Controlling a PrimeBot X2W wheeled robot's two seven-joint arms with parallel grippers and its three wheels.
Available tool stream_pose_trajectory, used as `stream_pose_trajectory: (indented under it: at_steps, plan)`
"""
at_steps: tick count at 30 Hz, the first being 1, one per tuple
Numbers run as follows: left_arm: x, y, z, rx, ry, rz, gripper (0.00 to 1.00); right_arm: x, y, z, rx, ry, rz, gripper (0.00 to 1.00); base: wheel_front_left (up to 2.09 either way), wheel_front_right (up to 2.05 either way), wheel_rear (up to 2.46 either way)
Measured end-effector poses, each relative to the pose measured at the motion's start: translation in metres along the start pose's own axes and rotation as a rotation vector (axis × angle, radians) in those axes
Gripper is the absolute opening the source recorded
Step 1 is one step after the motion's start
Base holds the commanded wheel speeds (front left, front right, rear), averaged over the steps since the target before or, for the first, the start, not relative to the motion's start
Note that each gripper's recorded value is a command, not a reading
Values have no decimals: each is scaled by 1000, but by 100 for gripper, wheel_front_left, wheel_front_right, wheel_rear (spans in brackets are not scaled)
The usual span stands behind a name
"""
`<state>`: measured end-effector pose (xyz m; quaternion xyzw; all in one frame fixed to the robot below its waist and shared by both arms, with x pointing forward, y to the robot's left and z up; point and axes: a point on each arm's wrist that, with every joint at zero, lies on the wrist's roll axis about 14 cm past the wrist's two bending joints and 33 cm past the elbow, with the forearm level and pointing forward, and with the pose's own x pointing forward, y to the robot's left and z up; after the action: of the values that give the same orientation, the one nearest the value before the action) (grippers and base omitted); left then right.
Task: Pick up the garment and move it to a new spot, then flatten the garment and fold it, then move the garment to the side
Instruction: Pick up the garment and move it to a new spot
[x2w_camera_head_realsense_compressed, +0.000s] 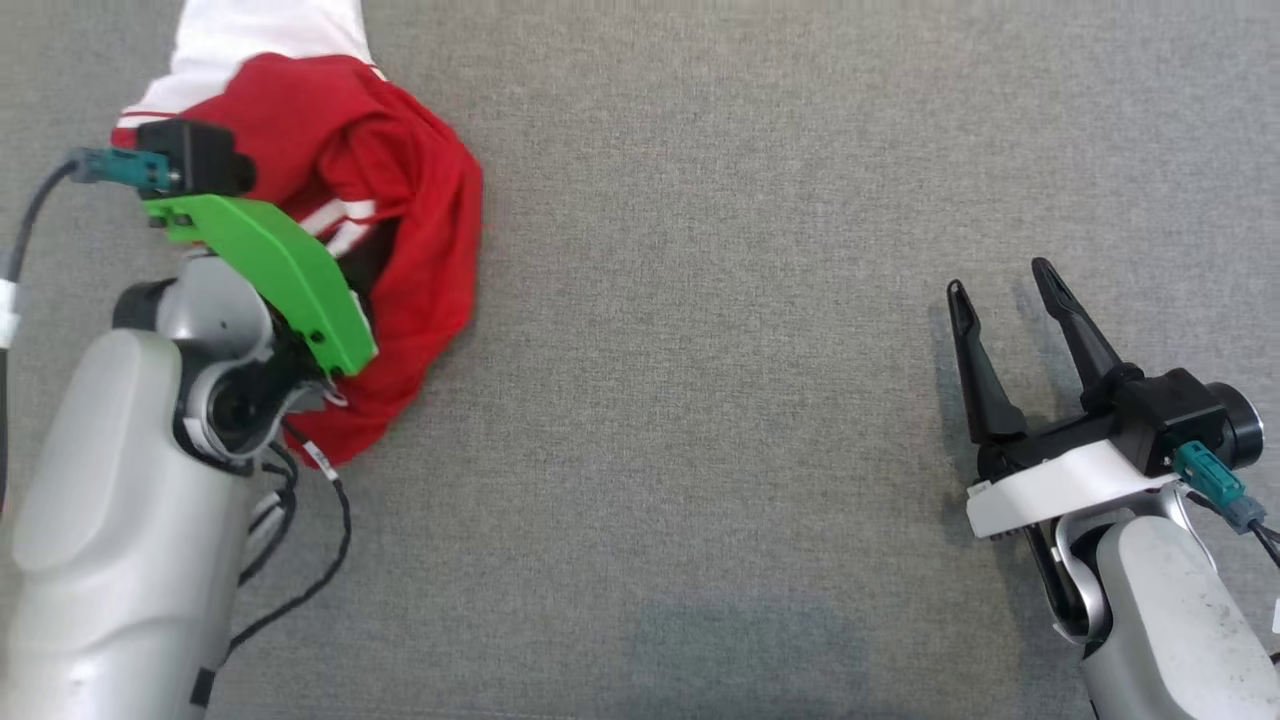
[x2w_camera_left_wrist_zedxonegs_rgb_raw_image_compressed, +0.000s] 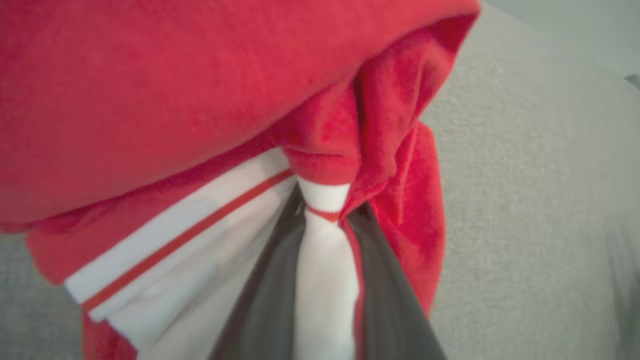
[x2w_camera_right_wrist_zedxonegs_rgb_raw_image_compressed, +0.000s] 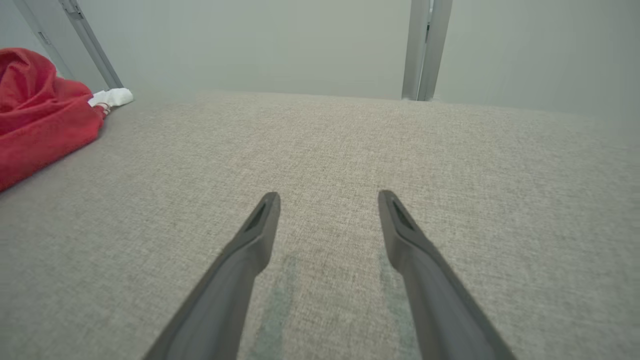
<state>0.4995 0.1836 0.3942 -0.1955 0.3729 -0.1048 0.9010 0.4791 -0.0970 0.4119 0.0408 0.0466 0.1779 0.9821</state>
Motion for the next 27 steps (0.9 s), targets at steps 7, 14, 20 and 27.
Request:
stream_pose_trajectory:
  at_steps: [7,14,20,27]
  plan:
    - [-27,-112,-21,169,6,-306,0,-16,-2,25,11,-50,-41,100,0,0,0]
    - [-42,-224,-56,270,54,-600,0,-46,-31,39,14,-75,-161,100,0,0,0]
    - [-44,-285,-85,310,115,-738,0,-73,-53,50,22,-97,-263,100,0,0,0]
    - [-45,-324,-133,368,228,-839,0,-111,-76,51,17,-89,-377,100,0,0,0]
